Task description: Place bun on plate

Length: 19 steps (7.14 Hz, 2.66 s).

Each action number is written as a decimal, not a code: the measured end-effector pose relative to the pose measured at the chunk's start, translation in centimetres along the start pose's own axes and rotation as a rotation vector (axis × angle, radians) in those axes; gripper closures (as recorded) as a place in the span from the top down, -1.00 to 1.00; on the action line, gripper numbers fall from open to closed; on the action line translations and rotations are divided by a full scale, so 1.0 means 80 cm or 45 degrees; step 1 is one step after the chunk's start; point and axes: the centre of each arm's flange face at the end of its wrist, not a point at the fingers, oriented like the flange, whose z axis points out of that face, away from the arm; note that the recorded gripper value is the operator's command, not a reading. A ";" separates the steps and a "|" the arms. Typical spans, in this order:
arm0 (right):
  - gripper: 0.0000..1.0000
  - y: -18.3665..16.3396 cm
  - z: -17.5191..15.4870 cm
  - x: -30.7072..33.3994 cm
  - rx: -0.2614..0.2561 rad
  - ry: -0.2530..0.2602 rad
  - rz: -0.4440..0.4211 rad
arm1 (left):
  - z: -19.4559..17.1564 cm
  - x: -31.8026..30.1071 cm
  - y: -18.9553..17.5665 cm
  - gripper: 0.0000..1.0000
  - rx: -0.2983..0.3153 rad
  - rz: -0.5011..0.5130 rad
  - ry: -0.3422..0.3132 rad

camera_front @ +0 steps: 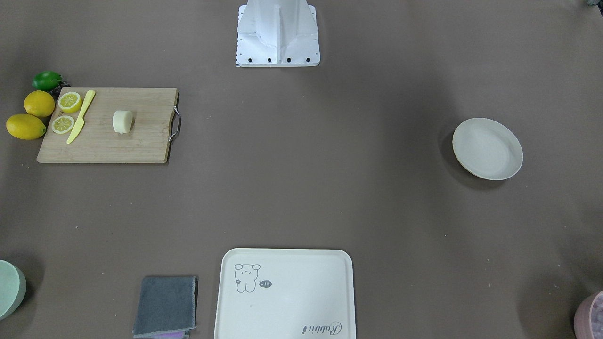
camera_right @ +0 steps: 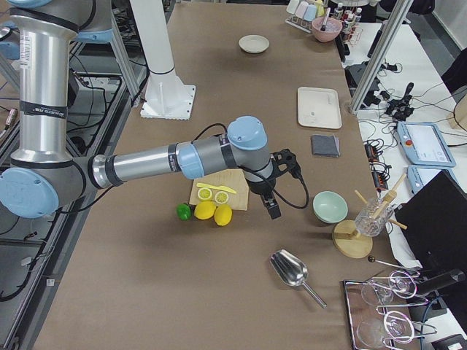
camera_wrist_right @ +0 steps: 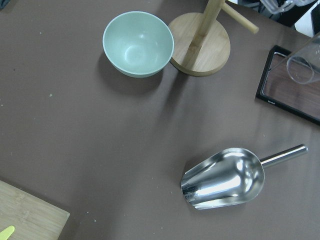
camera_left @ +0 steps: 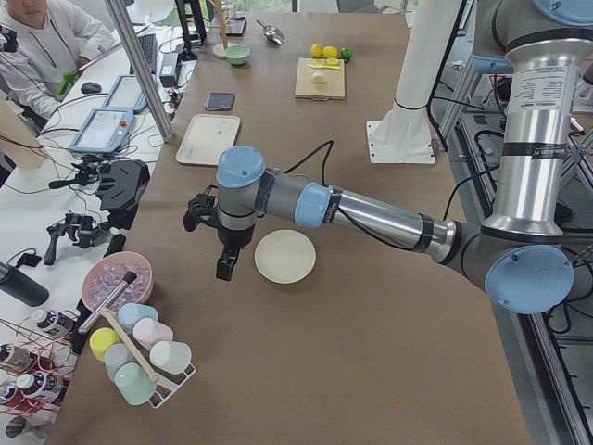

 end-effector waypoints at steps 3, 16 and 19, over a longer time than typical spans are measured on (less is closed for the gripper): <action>1.00 0.007 0.015 0.008 0.030 -0.044 -0.025 | 0.010 -0.010 0.007 0.98 0.035 -0.027 0.009; 1.00 -0.067 0.141 -0.206 -0.078 -0.126 0.215 | 0.295 0.113 0.111 0.91 -0.014 -0.258 0.347; 1.00 -0.070 0.140 -0.207 -0.071 -0.126 0.225 | 0.313 0.116 0.142 0.45 -0.045 -0.216 0.365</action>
